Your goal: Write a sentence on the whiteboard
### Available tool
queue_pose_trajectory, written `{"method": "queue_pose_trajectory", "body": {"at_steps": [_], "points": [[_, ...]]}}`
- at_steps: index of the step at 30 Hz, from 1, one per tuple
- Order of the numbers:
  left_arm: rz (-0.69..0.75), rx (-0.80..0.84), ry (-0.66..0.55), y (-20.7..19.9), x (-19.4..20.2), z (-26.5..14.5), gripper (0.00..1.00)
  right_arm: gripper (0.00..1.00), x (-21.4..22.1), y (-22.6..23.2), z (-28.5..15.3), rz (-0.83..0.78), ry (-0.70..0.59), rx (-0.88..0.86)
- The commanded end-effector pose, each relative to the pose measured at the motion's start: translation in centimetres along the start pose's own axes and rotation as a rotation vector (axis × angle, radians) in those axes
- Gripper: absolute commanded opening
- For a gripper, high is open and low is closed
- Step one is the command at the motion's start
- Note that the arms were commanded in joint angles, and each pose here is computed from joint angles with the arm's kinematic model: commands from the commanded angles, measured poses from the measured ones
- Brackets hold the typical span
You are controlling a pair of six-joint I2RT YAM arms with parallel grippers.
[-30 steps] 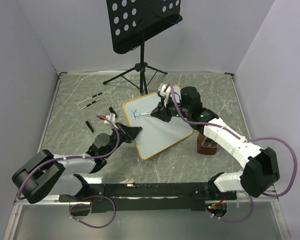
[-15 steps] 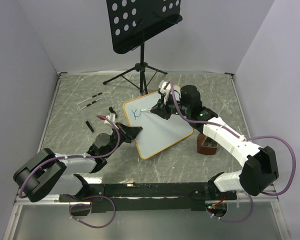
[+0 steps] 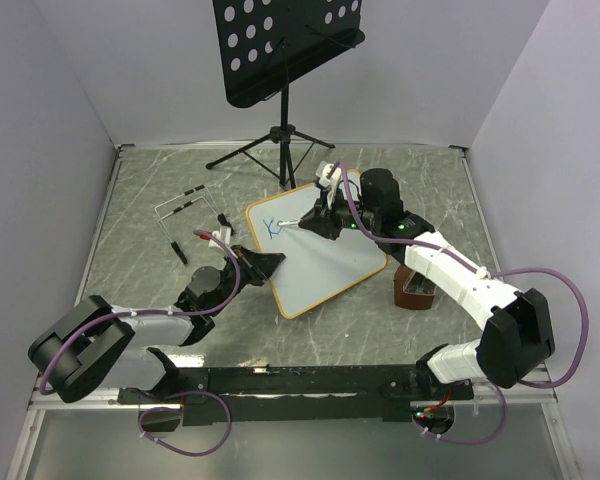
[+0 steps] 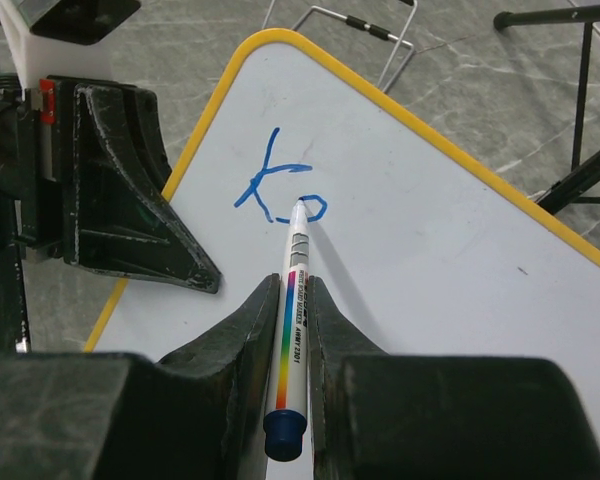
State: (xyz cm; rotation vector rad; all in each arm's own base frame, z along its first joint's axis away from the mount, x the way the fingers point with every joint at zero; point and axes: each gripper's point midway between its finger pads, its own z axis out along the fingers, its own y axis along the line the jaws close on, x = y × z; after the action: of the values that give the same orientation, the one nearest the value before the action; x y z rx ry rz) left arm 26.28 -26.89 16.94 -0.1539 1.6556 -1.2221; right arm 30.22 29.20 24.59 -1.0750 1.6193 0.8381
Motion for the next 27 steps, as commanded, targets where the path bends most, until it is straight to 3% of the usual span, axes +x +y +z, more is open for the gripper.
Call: {"method": "queue_pose_trajectory", "body": {"at_steps": [1,27], "points": [[0.071,0.09,-0.002,-1.9,-0.2,0.1,0.01,0.0,-0.6,0.3,-0.1,-0.022,0.0,-0.031],[0.074,0.088,-0.012,-1.7,-0.6,-0.5,0.01,0.0,1.2,-1.1,-1.6,-0.006,0.064,0.051]]}}
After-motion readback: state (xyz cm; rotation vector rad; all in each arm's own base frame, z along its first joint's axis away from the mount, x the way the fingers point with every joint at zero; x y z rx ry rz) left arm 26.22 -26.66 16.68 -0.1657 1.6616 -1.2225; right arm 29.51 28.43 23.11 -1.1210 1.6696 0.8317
